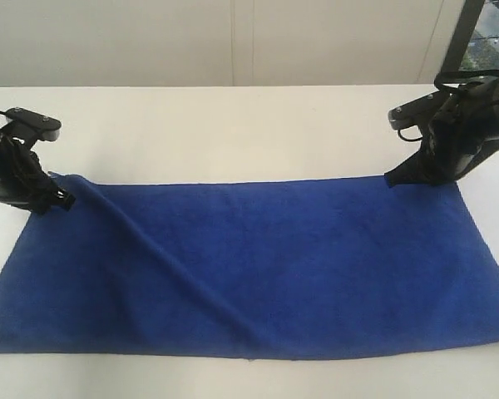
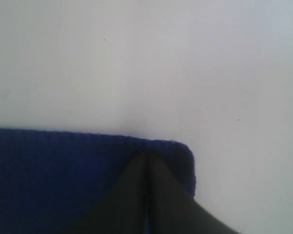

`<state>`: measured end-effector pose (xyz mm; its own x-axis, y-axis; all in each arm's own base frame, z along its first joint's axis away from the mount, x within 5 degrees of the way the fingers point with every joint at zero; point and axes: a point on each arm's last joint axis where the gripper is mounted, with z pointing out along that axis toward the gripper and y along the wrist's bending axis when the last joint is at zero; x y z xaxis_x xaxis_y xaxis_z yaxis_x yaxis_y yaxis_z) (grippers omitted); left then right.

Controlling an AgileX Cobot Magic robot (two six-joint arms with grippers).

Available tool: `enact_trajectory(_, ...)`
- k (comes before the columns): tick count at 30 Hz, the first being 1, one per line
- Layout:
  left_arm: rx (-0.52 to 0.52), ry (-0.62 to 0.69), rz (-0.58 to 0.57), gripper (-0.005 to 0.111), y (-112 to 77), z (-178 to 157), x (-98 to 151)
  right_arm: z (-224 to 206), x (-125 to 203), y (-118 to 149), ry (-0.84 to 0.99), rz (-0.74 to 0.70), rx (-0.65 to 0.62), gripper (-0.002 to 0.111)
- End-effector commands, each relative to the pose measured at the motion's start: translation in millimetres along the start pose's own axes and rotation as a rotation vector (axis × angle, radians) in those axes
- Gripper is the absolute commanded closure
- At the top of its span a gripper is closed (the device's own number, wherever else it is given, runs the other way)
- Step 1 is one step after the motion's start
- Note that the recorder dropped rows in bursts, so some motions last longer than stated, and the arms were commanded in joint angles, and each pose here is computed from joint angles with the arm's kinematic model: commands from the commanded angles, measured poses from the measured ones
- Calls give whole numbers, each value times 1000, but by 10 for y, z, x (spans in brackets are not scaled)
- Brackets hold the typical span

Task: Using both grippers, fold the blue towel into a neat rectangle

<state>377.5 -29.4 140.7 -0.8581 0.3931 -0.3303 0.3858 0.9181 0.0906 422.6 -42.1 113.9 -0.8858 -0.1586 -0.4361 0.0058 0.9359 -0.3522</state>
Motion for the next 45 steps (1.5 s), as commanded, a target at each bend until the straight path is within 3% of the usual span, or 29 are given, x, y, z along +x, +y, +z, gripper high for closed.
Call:
enact_trajectory(1,37,114,48,107,-34,161,138,120,92,22,48,-14,2,108)
enact_trajectory(9,-20,207,182,107,34,145,215,120,95,20,52,-7,5,108)
enact_trajectory(25,-26,147,152,107,33,80,155,64,60,1,33,83,3,108)
enact_trajectory(27,-30,128,146,103,35,13,131,7,26,-22,16,92,4,108)
enact_trajectory(35,-53,78,130,72,48,-260,75,-170,-77,-88,-42,115,0,108)
enact_trajectory(45,-45,88,118,70,36,-401,88,-59,-66,-114,-72,116,-5,108)
